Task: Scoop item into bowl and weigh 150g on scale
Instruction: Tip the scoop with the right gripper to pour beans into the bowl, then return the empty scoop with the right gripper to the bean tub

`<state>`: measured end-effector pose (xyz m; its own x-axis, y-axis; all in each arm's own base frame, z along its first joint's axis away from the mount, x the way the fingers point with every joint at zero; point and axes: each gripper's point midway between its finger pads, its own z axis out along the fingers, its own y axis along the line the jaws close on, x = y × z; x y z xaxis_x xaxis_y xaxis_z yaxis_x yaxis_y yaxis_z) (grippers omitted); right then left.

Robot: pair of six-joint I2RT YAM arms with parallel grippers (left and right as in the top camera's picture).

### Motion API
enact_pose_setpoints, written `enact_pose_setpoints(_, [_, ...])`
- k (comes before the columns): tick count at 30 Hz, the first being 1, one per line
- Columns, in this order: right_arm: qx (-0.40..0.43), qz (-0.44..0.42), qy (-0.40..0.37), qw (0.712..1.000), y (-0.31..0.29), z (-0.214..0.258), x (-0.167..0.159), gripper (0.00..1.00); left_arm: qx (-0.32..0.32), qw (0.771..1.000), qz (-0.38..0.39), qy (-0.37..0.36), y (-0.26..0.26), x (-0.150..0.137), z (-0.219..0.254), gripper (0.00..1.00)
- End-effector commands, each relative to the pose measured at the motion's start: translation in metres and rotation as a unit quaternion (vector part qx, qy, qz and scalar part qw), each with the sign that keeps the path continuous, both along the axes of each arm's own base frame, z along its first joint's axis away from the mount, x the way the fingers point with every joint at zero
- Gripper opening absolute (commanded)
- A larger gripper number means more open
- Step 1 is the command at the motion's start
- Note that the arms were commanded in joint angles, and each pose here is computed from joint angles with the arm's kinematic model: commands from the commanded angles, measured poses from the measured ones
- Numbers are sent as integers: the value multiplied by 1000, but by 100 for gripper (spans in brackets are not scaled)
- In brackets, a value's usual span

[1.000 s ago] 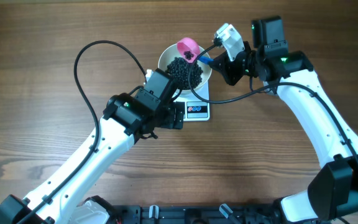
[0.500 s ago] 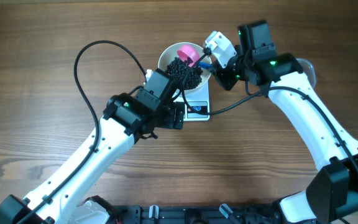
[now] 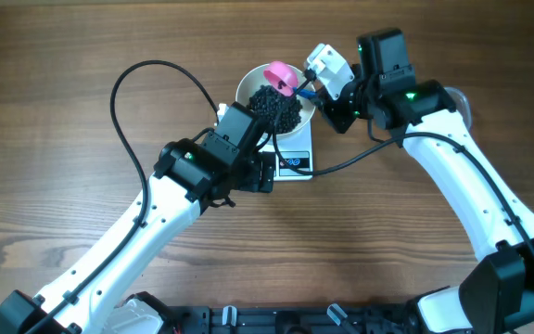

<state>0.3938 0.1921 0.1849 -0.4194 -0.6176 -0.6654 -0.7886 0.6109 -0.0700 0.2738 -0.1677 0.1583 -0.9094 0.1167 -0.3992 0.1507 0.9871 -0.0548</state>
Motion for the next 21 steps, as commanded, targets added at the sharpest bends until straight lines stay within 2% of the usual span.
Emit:
enact_pose_setpoints(1, [-6, 4, -26, 1000, -2, 15, 1, 4, -1, 1000, 8, -7, 2, 0, 3, 100])
enact_pose_setpoints(13, [-18, 22, -60, 998, 0, 19, 10, 4, -1, 1000, 8, -7, 2, 0, 3, 100])
enact_pose_setpoints(16, [-63, 63, -71, 993, -6, 11, 4, 4, -1, 1000, 8, -7, 2, 0, 3, 100])
enact_pose_setpoints(21, [-64, 63, -85, 992, -1, 15, 8, 4, -1, 1000, 8, -7, 2, 0, 3, 100])
